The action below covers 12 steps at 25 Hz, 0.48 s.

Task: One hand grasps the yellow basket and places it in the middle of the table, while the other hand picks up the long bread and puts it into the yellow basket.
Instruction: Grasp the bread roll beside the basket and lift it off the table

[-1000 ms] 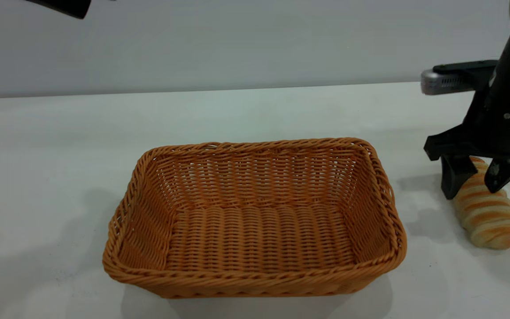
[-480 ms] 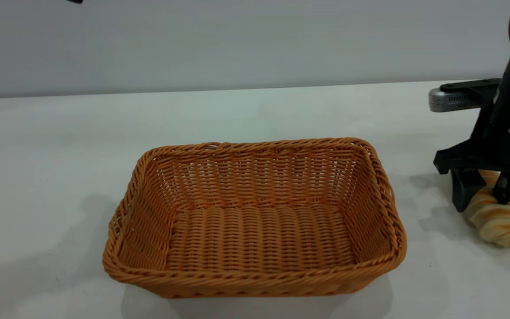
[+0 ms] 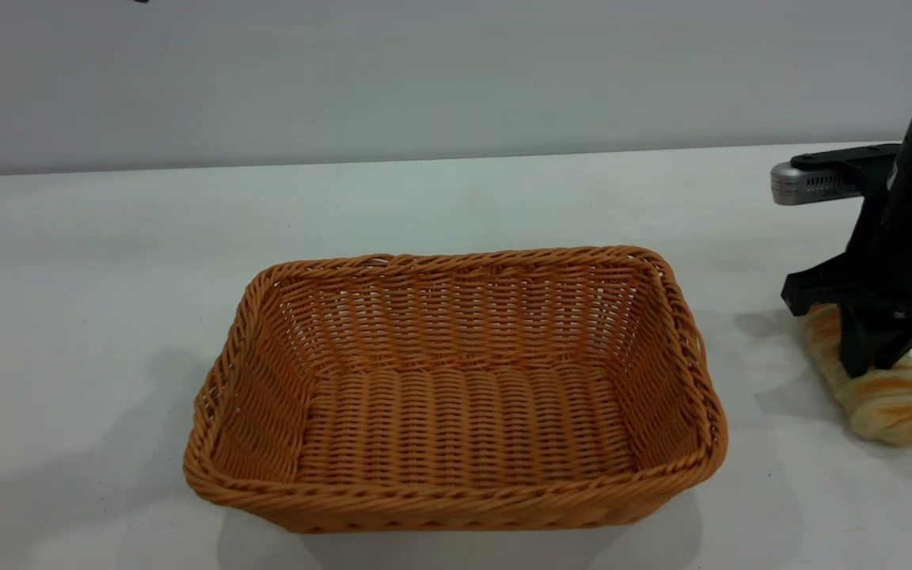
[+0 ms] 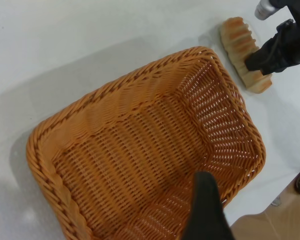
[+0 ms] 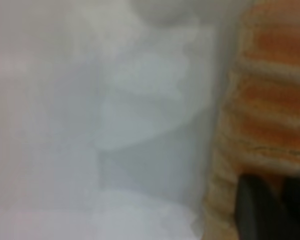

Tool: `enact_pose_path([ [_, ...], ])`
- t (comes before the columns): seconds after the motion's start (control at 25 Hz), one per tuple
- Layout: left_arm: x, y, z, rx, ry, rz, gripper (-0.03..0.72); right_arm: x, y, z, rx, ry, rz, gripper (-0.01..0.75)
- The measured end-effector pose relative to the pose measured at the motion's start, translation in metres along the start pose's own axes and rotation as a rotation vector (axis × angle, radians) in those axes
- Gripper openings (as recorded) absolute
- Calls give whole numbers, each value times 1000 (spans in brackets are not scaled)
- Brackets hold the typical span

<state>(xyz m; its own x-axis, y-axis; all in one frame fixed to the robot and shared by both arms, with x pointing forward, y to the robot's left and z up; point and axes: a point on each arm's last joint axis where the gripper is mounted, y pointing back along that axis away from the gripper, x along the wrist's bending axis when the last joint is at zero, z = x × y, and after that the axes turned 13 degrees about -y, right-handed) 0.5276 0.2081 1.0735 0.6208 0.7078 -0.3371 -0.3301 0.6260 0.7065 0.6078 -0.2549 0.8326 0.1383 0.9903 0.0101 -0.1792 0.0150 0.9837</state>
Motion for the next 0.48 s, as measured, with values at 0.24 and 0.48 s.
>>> enact_pose_path([
  [0.24, 0, 0, 0, 2, 1, -3, 569, -1, 0, 0, -2, 26, -11, 19],
  [0.48, 0, 0, 0, 1, 2, -4, 569, -1, 5, 6, 32, 33, -32, 18],
])
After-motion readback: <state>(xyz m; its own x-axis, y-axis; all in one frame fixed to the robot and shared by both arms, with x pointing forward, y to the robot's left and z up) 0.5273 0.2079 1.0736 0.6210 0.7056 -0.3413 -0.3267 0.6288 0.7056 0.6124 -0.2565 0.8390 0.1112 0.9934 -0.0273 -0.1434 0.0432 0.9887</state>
